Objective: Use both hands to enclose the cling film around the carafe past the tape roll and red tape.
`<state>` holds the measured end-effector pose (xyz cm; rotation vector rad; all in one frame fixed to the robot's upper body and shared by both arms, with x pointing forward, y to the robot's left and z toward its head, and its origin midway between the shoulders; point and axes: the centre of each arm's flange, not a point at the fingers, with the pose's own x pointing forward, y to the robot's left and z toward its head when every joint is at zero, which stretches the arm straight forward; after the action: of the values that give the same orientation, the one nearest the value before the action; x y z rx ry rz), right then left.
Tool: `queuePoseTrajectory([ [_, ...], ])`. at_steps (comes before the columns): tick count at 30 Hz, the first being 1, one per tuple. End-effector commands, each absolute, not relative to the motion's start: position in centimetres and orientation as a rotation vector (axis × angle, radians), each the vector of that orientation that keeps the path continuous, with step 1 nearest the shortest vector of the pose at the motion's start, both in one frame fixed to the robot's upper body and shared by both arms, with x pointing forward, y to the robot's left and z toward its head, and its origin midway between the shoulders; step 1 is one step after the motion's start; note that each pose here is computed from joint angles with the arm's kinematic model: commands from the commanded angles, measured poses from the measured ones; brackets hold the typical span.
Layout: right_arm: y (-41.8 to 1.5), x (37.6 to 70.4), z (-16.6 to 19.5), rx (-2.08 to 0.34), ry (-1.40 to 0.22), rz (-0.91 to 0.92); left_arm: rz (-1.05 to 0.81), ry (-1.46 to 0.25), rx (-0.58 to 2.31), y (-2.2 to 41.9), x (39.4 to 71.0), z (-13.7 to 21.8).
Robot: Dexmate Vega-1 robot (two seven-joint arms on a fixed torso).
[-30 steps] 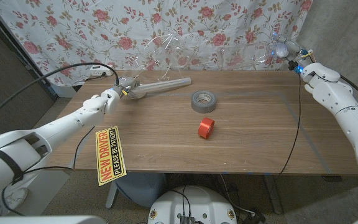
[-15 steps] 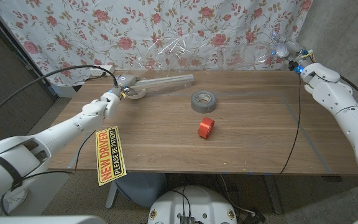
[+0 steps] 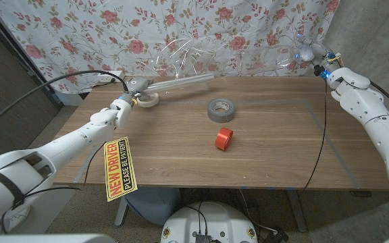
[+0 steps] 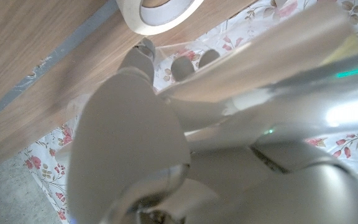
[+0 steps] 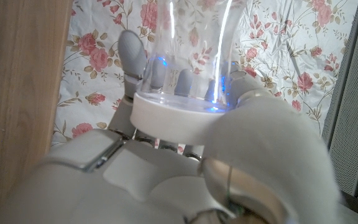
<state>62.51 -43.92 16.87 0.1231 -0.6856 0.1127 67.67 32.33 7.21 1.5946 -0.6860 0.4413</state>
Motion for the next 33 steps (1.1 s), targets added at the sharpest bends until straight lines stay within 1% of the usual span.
queuePoseTrajectory([
  [1, -44.1, 62.4, 16.8, 0.136, -0.704, 0.117, 0.426, -0.703, 1.5, 31.2, 67.0, 9.3],
  [3, -44.1, 62.4, 16.6, 0.143, -0.706, 0.116, 0.416, -0.706, 1.458, 31.0, 67.0, 9.7],
  [6, -44.1, 62.4, 16.5, 0.145, -0.705, 0.116, 0.439, -0.757, 1.456, 30.5, 66.8, 10.2],
  [11, -44.1, 62.3, 16.4, 0.147, -0.707, 0.114, 0.413, -0.763, 1.41, 29.9, 67.1, 10.9],
  [15, -43.9, 62.3, 16.5, 0.141, -0.71, 0.121, 0.415, -0.788, 1.441, 29.0, 67.2, 11.5],
  [16, -43.8, 62.3, 16.6, 0.137, -0.712, 0.124, 0.466, -0.86, 1.602, 27.7, 66.6, 11.9],
  [17, -43.8, 62.3, 16.6, 0.137, -0.714, 0.126, 0.435, -0.838, 1.483, 27.8, 66.8, 12.0],
  [19, -43.6, 62.3, 16.6, 0.138, -0.717, 0.131, 0.385, -0.761, 1.375, 27.9, 67.2, 12.5],
  [24, -43.2, 62.3, 16.6, 0.131, -0.715, 0.146, 0.437, -0.82, 1.358, 27.2, 66.7, 13.9],
  [31, -42.7, 62.1, 16.4, 0.104, -0.707, 0.141, 0.406, -0.854, 1.386, 25.8, 66.8, 15.5],
  [33, -42.6, 62.1, 16.4, 0.107, -0.708, 0.141, 0.432, -0.847, 1.384, 25.1, 66.8, 15.7],
])
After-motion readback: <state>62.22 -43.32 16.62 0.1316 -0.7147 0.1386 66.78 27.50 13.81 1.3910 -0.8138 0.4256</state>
